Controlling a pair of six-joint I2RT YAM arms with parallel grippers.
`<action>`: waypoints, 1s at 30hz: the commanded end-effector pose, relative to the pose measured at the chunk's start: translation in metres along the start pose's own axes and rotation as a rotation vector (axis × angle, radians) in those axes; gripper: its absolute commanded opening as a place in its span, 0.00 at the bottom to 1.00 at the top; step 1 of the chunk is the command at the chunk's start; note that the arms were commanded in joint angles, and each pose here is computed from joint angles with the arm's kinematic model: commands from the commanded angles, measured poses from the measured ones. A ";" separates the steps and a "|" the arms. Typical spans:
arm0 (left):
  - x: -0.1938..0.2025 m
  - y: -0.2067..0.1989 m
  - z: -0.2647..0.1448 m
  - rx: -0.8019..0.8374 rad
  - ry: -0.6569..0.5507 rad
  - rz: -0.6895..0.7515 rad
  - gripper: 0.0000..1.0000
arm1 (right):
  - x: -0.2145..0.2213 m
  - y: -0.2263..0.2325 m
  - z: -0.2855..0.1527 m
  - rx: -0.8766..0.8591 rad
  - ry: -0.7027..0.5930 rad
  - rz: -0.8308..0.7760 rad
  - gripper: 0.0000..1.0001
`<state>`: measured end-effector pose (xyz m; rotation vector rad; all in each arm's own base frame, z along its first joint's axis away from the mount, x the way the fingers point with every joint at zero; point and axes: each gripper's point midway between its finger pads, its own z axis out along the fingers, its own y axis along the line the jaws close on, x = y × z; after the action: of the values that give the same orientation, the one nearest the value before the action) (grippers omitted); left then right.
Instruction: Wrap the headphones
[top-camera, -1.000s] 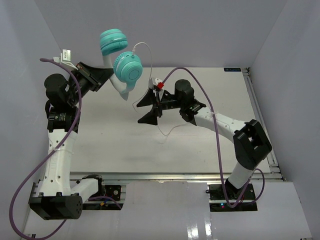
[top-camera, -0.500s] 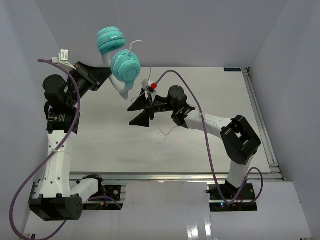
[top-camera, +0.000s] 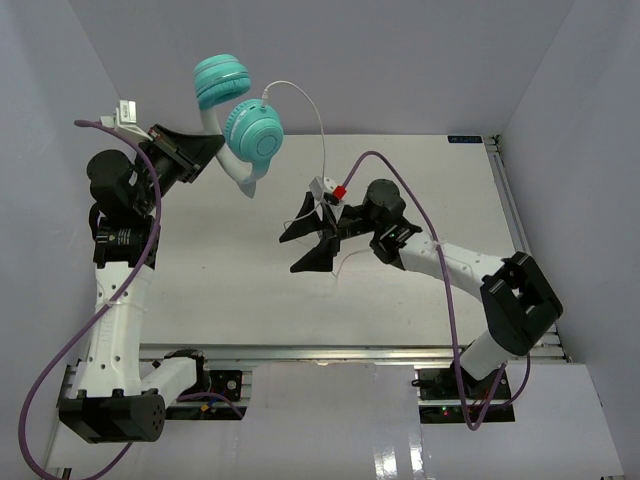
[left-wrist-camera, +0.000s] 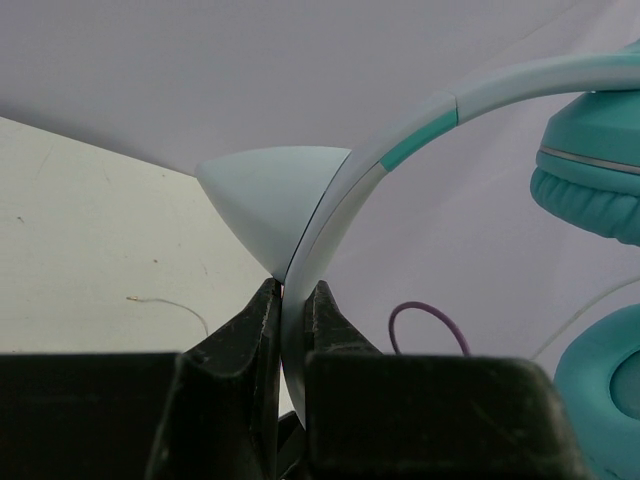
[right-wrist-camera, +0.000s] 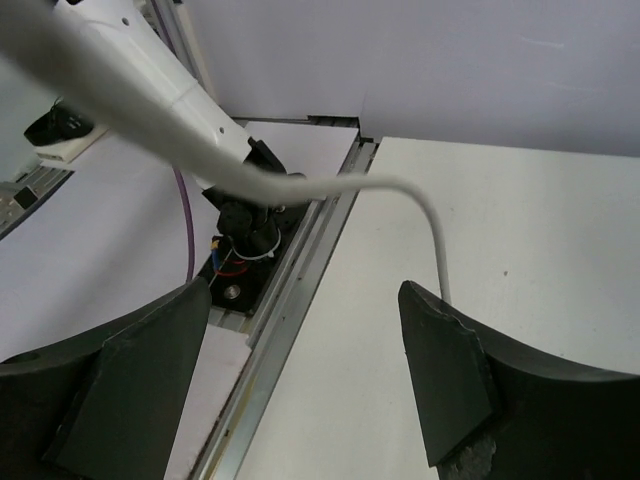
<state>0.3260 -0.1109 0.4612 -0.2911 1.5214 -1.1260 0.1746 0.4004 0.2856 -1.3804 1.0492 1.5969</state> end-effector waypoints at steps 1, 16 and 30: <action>-0.017 -0.015 -0.008 0.011 -0.078 0.038 0.00 | -0.016 0.005 -0.012 -0.004 0.040 -0.106 0.82; -0.022 -0.016 -0.014 -0.015 -0.101 0.080 0.00 | 0.003 -0.034 -0.026 0.173 0.140 -0.136 0.86; -0.010 -0.021 -0.020 0.032 -0.078 0.021 0.00 | -0.014 -0.054 -0.008 0.100 -0.051 -0.104 0.92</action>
<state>0.3182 -0.1016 0.4592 -0.3161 1.5146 -1.0495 0.2390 0.3984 0.2708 -1.3667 1.1123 1.3902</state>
